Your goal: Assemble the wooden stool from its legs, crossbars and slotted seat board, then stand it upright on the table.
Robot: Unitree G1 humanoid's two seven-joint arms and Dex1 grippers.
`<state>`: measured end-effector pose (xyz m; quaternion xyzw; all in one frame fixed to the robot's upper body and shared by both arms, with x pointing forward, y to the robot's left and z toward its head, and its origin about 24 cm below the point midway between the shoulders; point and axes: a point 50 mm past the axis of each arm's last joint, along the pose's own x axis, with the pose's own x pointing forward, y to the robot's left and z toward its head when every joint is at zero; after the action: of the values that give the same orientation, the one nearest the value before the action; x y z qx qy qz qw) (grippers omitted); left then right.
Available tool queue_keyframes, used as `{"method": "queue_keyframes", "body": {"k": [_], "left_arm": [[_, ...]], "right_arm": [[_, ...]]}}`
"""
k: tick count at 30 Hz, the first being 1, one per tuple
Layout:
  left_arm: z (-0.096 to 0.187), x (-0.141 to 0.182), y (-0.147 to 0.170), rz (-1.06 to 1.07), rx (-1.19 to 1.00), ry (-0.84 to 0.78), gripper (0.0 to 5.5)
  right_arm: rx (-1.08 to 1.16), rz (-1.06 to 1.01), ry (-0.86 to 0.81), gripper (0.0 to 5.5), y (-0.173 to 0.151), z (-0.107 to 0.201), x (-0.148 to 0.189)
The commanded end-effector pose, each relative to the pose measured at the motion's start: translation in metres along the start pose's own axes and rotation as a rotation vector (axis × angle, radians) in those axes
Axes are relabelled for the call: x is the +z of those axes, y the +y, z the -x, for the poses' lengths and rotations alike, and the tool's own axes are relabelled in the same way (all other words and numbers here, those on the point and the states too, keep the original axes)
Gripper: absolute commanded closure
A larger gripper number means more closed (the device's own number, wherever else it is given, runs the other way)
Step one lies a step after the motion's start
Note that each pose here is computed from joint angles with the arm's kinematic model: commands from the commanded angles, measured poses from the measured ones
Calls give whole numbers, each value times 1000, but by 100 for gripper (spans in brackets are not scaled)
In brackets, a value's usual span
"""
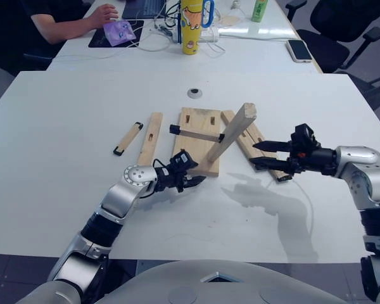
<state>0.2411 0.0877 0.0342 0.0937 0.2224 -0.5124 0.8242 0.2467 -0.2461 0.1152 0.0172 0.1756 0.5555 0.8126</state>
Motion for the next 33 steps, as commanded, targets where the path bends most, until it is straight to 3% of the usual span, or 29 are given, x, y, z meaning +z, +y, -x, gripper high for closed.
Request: {"method": "queue_keyframes", "body": {"k": [1,7,13,18,20,22,23,24,26,31,33], "left_arm": [[0,-33,3,128,59,129,285],[-2,-33,8,159,90,118,285],[-5,-30,13,158,90,113,285],[-4,-33,13,161,92,115,285],[-5,-34,13,162,92,117,285],[-6,-32,13,155,85,115,285],[-7,-30,13,151,82,111,285],[-8,-28,12,148,78,108,285],[-10,-26,12,145,68,105,285],[-12,-33,4,172,69,104,285],[-13,-32,2,179,74,97,285]], "right_arm": [[-22,58,-174,353,-1,7,49],[46,69,-668,446,14,-1,135],[104,95,-803,537,37,-40,163],[145,108,-1092,547,44,-16,217],[132,30,-990,547,36,-45,197],[-57,-168,-645,547,11,-106,119],[-168,-224,-388,547,3,-130,61],[-233,-205,-184,547,3,-139,14],[-269,-230,-78,547,5,-137,-22],[-261,-91,-716,547,-14,-94,107],[-377,-74,-864,547,-28,-62,132]]}}
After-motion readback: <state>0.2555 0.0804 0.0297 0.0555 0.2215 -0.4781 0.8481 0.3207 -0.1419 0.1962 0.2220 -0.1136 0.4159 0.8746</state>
